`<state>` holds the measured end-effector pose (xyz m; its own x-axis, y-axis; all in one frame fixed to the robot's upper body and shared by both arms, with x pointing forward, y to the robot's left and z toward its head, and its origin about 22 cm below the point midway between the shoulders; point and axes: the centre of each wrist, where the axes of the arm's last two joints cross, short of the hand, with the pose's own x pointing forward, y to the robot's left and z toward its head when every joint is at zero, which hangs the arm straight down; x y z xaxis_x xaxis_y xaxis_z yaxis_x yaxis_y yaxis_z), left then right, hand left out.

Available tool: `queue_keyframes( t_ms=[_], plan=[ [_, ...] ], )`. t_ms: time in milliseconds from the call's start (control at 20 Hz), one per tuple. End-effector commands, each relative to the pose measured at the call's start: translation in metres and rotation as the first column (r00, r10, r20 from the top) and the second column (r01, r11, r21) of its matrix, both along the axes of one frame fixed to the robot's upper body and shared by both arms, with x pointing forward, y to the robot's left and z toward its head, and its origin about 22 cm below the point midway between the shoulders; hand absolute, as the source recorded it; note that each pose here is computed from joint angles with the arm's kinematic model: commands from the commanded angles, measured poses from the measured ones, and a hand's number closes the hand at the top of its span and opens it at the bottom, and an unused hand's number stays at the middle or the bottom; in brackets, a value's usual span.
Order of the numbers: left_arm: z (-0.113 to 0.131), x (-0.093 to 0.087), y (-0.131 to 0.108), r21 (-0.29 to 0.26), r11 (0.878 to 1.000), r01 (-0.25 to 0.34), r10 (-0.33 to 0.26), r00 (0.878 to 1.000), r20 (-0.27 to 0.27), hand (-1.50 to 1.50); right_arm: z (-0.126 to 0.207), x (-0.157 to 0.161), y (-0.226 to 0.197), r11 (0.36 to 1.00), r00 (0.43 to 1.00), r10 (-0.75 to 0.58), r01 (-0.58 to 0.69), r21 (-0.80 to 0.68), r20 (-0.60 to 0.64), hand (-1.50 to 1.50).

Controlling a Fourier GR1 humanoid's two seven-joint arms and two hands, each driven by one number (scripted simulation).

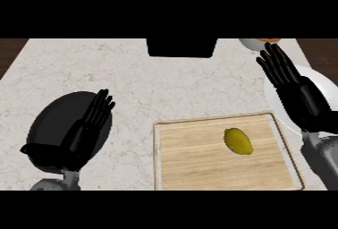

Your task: Pick the lemon from the tray and place it in the plate

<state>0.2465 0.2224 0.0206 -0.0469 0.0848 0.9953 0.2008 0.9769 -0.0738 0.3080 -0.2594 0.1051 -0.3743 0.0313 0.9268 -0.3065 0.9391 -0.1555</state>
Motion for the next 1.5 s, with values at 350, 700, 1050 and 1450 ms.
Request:
queue_keyframes(
  t_ms=[350,700,1050,1450],
  plan=[
    [-0.055,-0.017,0.027,0.147,0.982,-0.116,0.162,0.922,-0.351,0.0,0.069,0.039,-0.088,0.901,0.983,-0.103,0.158,-0.403,0.154,1.5],
    [-0.049,-0.003,0.019,0.152,0.98,-0.132,0.183,0.894,-0.408,0.0,-0.035,0.058,-0.096,0.998,0.99,-0.054,0.058,-0.028,0.128,-1.5],
    [-0.059,-0.013,0.013,0.167,0.977,-0.135,0.192,0.897,-0.398,0.0,0.024,0.059,-0.137,0.925,0.99,0.111,-0.071,-0.374,0.085,-1.5],
    [-0.053,-0.016,0.022,0.169,0.975,-0.145,0.203,0.888,-0.413,0.0,0.056,0.052,-0.11,0.666,0.96,0.27,-0.24,-0.706,-0.072,-1.5]
  ],
)
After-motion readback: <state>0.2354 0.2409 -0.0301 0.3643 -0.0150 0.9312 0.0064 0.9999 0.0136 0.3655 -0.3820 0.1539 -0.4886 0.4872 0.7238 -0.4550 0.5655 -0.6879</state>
